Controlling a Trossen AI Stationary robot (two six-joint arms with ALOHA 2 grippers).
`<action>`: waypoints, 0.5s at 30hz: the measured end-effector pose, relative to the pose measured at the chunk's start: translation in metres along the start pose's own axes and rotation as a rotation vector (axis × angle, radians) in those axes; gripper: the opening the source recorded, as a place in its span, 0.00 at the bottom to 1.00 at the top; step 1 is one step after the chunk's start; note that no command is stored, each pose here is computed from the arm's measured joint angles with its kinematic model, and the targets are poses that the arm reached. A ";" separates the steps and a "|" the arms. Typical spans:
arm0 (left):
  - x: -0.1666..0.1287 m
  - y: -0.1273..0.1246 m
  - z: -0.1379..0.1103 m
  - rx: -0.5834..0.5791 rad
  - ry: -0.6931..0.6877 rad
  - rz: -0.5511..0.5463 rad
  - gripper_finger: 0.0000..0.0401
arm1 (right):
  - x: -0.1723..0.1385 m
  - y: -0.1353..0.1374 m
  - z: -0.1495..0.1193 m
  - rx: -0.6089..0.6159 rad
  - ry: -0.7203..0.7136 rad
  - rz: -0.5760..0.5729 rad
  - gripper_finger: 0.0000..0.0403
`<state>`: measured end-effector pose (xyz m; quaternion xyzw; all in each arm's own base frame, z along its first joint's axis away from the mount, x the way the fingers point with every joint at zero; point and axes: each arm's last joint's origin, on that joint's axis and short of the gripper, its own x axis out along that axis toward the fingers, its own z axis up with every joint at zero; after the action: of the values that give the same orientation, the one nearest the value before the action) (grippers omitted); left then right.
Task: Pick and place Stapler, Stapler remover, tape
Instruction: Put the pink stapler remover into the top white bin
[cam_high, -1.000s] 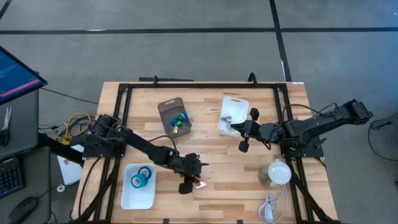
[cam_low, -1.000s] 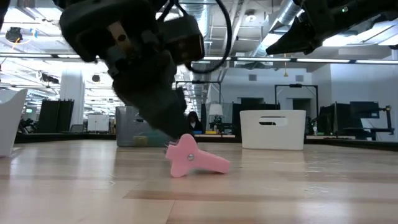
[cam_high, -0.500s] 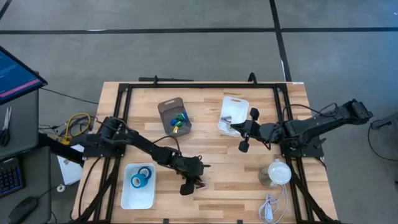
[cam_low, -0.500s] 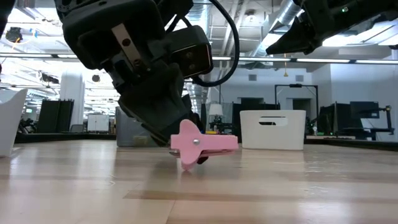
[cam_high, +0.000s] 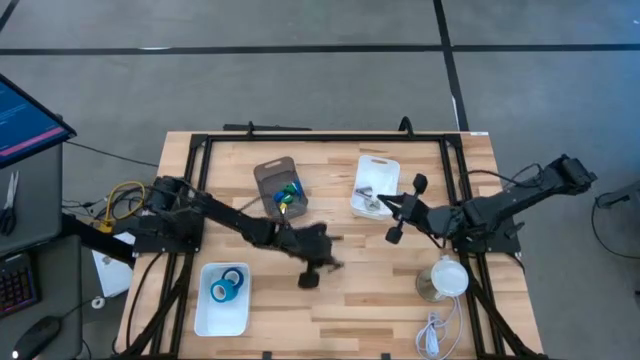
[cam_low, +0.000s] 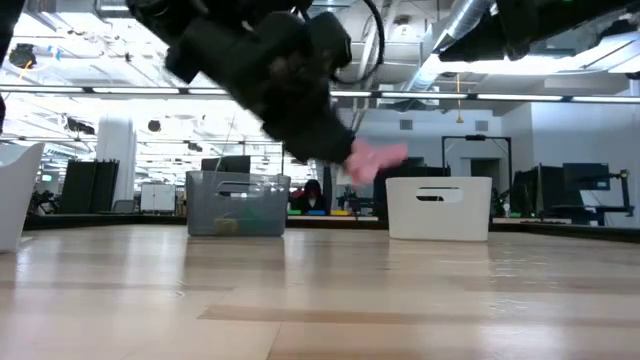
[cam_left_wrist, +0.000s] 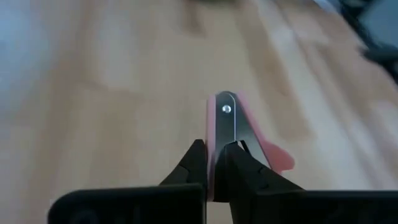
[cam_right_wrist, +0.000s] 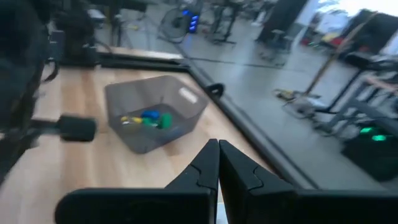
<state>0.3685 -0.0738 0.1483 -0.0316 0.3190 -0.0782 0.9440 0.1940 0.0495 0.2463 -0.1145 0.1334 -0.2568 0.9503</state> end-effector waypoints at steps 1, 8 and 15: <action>-0.005 0.008 0.006 0.022 -0.028 0.041 0.03 | -0.003 0.000 0.001 -0.003 -0.008 -0.022 0.00; -0.033 0.070 0.037 0.024 -0.202 0.230 0.03 | -0.027 0.003 0.007 0.004 -0.058 -0.100 0.00; -0.043 0.109 0.051 -0.003 -0.337 0.247 0.03 | -0.036 0.005 0.007 -0.020 -0.067 -0.158 0.00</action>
<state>0.3792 0.0416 0.2027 -0.0064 0.1582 0.0449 0.9864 0.1685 0.0740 0.2587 -0.1425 0.0945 -0.3258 0.9299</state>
